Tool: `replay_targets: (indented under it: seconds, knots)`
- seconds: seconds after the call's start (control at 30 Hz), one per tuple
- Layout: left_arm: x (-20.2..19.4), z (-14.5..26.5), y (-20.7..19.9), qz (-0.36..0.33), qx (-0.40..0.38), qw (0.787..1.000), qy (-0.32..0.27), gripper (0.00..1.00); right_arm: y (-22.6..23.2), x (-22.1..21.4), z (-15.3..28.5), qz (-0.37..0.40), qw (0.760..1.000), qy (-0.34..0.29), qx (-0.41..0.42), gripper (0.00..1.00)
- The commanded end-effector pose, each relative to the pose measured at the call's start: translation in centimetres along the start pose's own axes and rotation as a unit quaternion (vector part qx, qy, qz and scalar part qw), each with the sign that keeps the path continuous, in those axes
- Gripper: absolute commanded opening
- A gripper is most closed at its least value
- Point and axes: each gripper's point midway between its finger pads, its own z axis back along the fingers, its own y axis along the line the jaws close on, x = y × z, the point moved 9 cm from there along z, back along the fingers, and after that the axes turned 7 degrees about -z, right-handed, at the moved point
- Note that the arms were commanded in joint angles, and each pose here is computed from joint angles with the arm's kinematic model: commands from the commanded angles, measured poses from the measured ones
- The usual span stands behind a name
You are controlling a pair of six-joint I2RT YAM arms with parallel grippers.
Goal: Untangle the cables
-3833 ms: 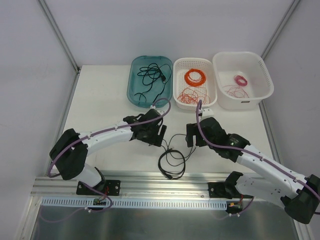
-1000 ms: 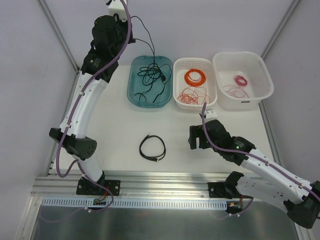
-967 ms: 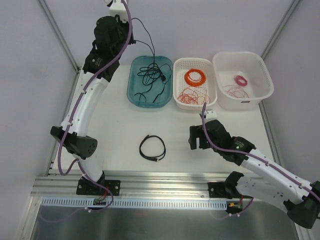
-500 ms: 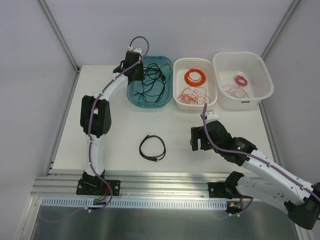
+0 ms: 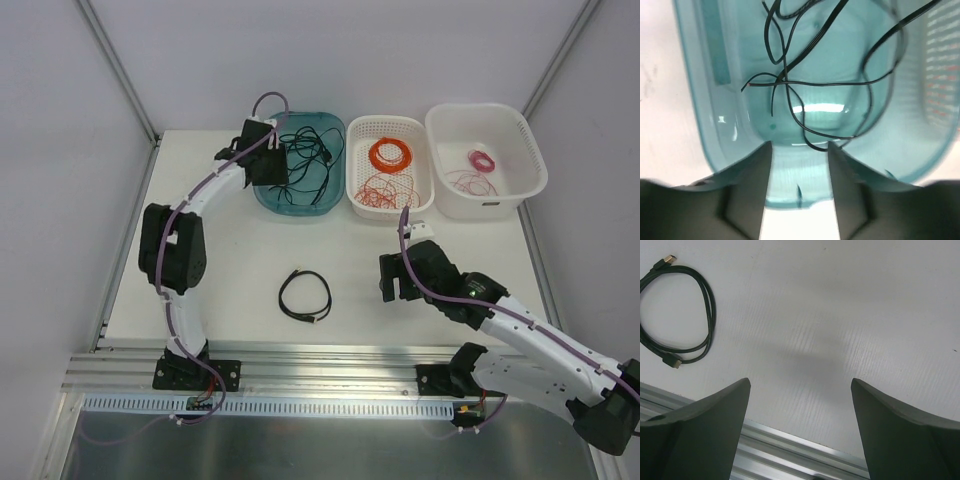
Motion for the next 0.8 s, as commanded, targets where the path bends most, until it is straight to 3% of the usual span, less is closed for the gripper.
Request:
replay_targets:
  seconds: [0.0,0.13,0.27,0.63,0.77]
  knots:
    - [2.6,6.7,-1.1,0.009,-0.019,0.997,-0.069,0.51,0.7,1.3,0.4,-0.001,1.000,-0.026,0.014,0.86]
    - [1.3,10.2,-1.5,0.021,-0.040,0.996,-0.073,0.76,0.8,1.5,0.5,-0.006,0.999,-0.030,0.022,0.86]
    - [-2.6,13.3,-2.1,0.035,-0.050,0.996,-0.059,0.99,1.0,1.6,0.6,-0.008,0.999,-0.030,0.034,0.86]
    - [-16.2,16.4,-5.6,0.065,-0.032,0.996,0.058,0.99,0.8,2.1,1.6,-0.008,0.998,-0.048,0.038,0.88]
    - [-20.8,15.8,-5.1,0.102,0.001,0.988,0.115,0.90,0.3,1.5,1.8,-0.009,0.998,-0.051,0.034,0.88]
